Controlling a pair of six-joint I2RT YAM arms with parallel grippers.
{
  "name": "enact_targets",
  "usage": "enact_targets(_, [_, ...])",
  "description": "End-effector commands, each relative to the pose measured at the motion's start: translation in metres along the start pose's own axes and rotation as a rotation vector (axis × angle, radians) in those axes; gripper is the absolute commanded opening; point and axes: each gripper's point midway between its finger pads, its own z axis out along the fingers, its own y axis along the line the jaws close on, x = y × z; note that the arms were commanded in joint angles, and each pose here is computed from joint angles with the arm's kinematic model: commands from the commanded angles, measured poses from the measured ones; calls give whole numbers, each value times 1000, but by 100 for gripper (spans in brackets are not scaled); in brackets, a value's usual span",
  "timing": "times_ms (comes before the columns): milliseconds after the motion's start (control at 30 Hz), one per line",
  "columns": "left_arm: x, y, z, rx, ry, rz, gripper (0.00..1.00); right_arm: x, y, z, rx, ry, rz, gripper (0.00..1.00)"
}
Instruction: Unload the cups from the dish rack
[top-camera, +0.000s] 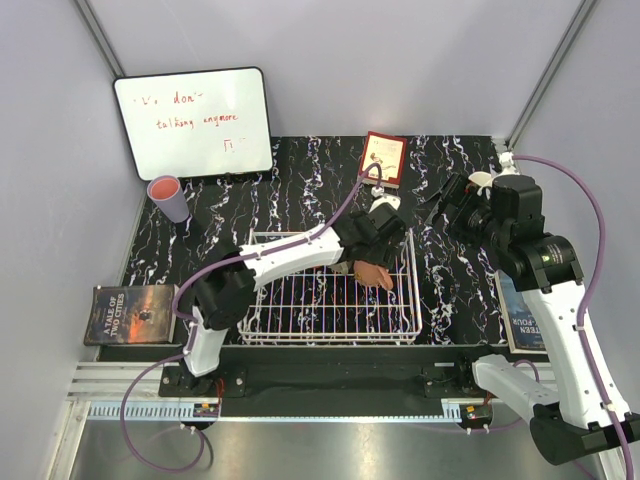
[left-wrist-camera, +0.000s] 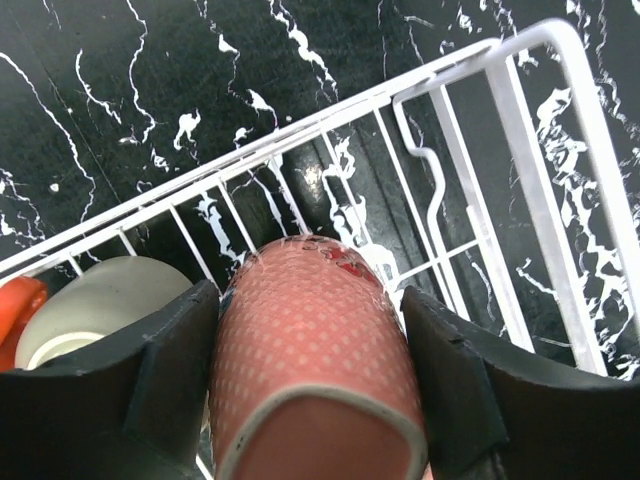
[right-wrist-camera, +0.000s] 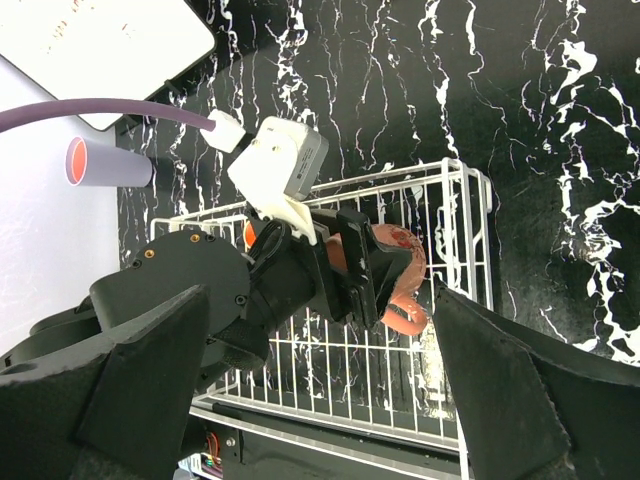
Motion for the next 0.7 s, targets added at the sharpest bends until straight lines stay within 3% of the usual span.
enact_targets(0, [-13, -5, -20, 38, -39, 3, 0, -7, 6, -5, -24, -39, -14, 100])
enact_targets(300, [-51, -13, -59, 95, -142, 50, 0, -15, 7, -8, -16, -77, -21, 100])
enact_targets(433, [-80, -20, -86, 171, -198, 3, 0, -19, 6, -9, -7, -92, -23, 100])
enact_targets(667, [-93, -32, -106, 293, -200, -25, 0, -20, 3, -7, 7, -101, -19, 100])
